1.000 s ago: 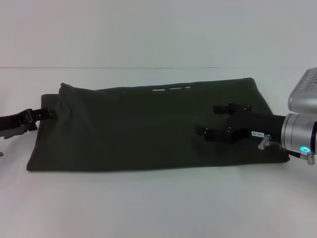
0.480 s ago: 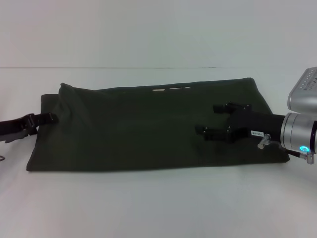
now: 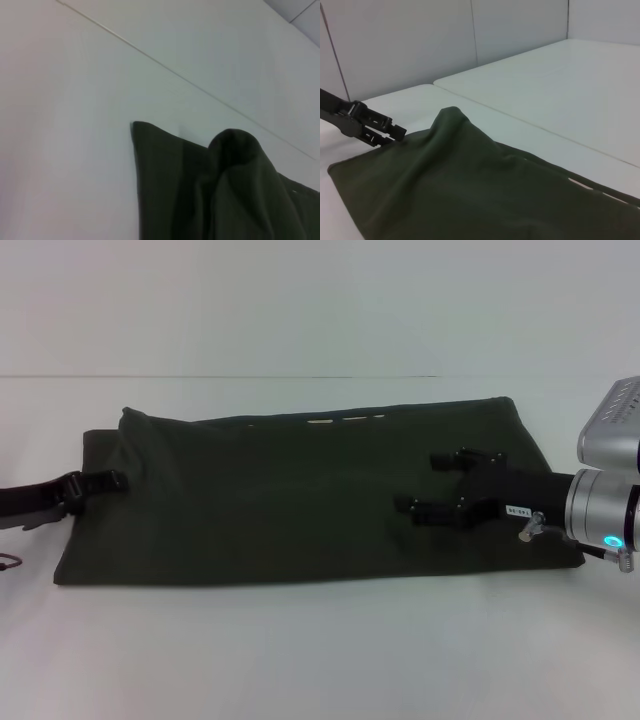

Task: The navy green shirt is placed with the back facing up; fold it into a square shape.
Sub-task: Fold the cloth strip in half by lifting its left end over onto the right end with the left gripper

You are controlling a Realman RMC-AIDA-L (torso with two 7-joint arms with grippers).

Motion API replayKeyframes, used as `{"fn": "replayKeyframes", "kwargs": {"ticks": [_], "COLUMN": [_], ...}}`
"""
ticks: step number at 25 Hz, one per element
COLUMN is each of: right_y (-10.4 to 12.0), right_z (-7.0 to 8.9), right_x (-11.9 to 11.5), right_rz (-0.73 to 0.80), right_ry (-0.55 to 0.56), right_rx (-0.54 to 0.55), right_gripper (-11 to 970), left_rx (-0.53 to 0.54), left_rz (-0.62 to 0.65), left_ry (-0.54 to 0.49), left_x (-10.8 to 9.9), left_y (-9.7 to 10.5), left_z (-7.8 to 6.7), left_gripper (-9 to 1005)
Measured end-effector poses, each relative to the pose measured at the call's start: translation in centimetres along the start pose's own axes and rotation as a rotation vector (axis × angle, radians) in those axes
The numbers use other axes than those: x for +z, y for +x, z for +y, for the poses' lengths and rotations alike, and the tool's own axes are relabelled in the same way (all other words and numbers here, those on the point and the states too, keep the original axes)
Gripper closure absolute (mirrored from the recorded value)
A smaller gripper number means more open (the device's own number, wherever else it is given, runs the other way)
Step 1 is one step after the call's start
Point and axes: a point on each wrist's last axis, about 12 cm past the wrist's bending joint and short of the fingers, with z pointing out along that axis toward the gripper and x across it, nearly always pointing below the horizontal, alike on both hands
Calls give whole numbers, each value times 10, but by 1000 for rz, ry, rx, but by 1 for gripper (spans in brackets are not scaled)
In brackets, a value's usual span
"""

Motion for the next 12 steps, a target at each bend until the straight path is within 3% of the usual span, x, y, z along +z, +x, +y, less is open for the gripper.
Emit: {"fn": "replayKeyframes", "kwargs": {"ticks": [12], "right_y": [0], "right_z": [1], "right_x": [1], "right_rz": [0], "right_ry": [-3], "right_rx": [2], "right_gripper": [34], "left_rx": [21], "left_rz": [39], "left_ry": [56], "left_x": [16], "left_y": [5], "left_z": [-24], "left_gripper": [170]}}
